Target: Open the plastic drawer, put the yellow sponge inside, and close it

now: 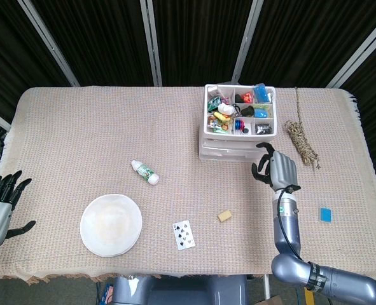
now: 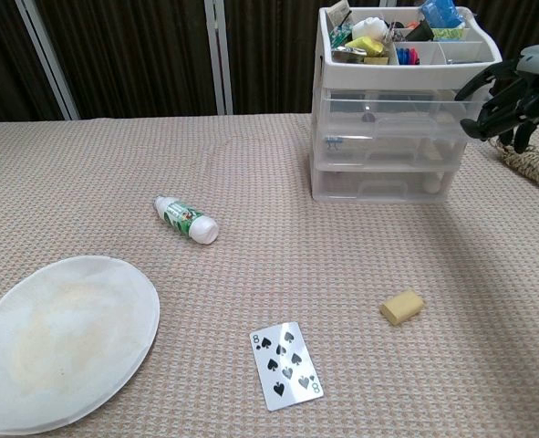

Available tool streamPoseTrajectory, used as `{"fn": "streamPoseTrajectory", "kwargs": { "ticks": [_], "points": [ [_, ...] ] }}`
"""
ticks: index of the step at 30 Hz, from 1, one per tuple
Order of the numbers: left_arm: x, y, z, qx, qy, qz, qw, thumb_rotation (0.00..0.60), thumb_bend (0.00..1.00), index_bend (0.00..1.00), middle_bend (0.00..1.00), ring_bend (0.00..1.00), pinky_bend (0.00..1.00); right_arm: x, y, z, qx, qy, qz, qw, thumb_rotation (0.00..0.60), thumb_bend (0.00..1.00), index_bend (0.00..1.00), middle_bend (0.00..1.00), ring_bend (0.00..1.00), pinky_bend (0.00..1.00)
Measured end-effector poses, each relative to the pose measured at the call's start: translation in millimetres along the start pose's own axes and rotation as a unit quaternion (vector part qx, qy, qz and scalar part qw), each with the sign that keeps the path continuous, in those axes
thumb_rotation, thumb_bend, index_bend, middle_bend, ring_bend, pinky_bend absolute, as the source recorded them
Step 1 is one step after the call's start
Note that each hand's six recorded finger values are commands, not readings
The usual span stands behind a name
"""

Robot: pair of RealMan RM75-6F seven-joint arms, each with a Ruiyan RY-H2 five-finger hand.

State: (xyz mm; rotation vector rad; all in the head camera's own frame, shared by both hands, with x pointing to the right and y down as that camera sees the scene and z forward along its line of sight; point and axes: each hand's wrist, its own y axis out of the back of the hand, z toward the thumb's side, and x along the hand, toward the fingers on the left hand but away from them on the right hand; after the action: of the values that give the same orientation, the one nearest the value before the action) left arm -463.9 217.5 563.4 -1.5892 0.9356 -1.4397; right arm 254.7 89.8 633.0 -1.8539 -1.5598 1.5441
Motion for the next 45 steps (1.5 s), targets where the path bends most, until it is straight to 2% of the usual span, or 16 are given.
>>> {"fn": "streamPoseTrajectory", "kwargs": {
  "ticks": [8,16,26,45],
  "points": [
    [0.2,-0.3,-0.2,-0.001,0.001,-0.002,1.0,0.6,0.15,0.12,0.0,0.0,0.0,-3.7,-6.6,-0.1,0.001,-0.006,0.004,1.0,0.6,0.37,0.36,0.67,0.68,0.63],
    [0.0,-0.4,-0.1,-0.001,0.001,-0.002,1.0,0.6,0.15,0.12,0.0,0.0,0.0,0.0,-7.1,-1.6,-0.007,-0.004,0.006,0.9999,0.6,0.37,0.4,0.67,0.69,0.63],
    [0.1,-0.4,0.2,0.0,0.001,-0.002,1.0,0.6,0.15,0.12,0.0,0.0,0.0,11.9,-2.0,-6.3,-0.028,-0.003,0.014,0.9995,0.6,0.37,0.41,0.67,0.69,0.63],
    [0.0,-0.2,0.4,0.001,0.001,0.001,1.0,0.6,0.15,0.12,0.0,0.0,0.0,39.4,2.7,-14.1,-0.033,0.02,0.019,0.9991,0.6,0.37,0.38,0.67,0.69,0.63]
  ]
}}
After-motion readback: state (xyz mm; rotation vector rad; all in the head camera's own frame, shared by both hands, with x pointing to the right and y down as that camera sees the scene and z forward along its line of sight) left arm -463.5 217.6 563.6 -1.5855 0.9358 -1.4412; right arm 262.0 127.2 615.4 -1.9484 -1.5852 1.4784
